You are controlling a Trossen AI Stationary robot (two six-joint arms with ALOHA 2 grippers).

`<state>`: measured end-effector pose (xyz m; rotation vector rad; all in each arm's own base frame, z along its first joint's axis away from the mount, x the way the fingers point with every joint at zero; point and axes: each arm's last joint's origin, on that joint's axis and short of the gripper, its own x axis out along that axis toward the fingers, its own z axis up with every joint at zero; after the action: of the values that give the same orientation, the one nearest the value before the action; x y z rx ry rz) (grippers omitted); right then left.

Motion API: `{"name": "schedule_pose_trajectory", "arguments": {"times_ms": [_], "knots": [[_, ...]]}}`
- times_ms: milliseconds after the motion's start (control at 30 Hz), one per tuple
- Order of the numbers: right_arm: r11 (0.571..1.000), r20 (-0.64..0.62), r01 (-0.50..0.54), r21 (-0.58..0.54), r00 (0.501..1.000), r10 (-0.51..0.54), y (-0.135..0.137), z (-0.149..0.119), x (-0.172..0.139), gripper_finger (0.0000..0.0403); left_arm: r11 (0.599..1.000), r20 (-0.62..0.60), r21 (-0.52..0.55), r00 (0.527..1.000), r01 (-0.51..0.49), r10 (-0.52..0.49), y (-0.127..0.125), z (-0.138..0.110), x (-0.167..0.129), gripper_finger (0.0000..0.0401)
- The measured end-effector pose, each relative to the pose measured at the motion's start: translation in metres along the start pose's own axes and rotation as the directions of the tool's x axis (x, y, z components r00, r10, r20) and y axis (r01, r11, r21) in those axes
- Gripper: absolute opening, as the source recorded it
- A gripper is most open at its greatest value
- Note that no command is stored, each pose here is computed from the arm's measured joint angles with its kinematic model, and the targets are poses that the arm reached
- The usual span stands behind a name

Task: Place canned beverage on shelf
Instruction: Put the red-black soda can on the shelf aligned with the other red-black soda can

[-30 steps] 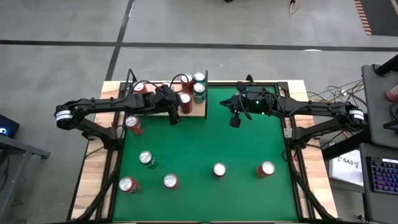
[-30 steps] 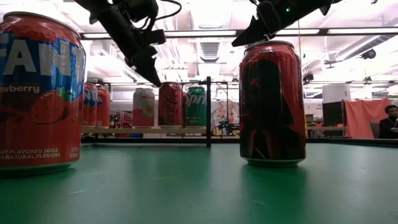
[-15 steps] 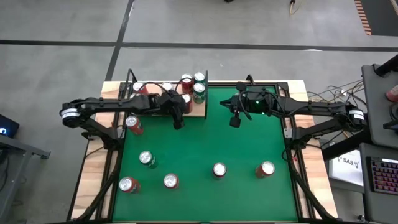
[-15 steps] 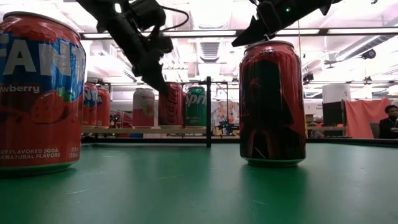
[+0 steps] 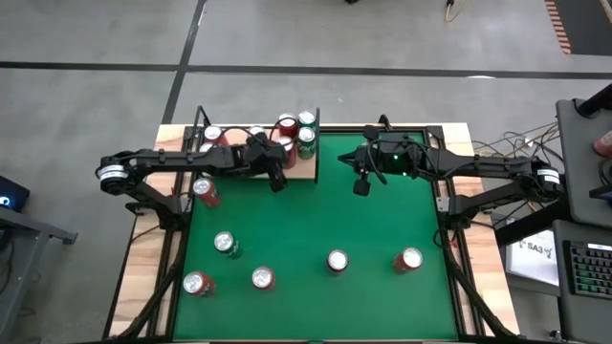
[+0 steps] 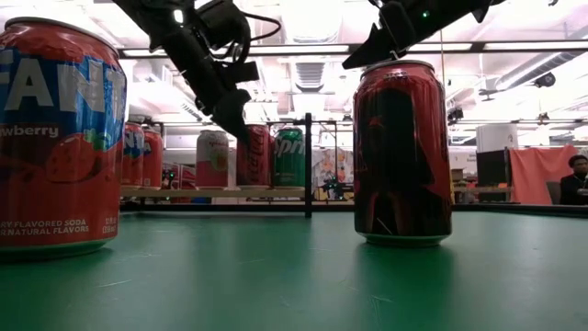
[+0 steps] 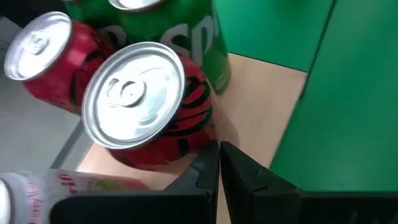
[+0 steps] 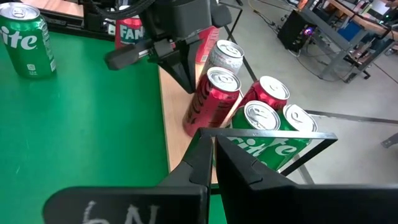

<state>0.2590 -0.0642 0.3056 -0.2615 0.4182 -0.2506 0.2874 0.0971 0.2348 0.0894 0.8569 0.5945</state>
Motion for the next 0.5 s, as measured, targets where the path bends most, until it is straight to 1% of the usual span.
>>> {"name": "schedule_pose_trajectory", "arguments": {"times_ms": [300,500], "knots": [[1.000,0.000,0.000,0.001,1.000,0.000,-0.0001,0.0000,0.0000,0.0011,1.000,0.006,0.002,1.000,-0.002,0.002,0.0004,0.0006,0.0001,0.0000],[1.000,0.000,0.000,0.001,1.000,0.000,-0.0001,0.0000,0.0000,0.0011,1.000,0.050,-0.003,0.998,-0.024,0.024,0.0028,0.0052,0.0006,0.0000]]}}
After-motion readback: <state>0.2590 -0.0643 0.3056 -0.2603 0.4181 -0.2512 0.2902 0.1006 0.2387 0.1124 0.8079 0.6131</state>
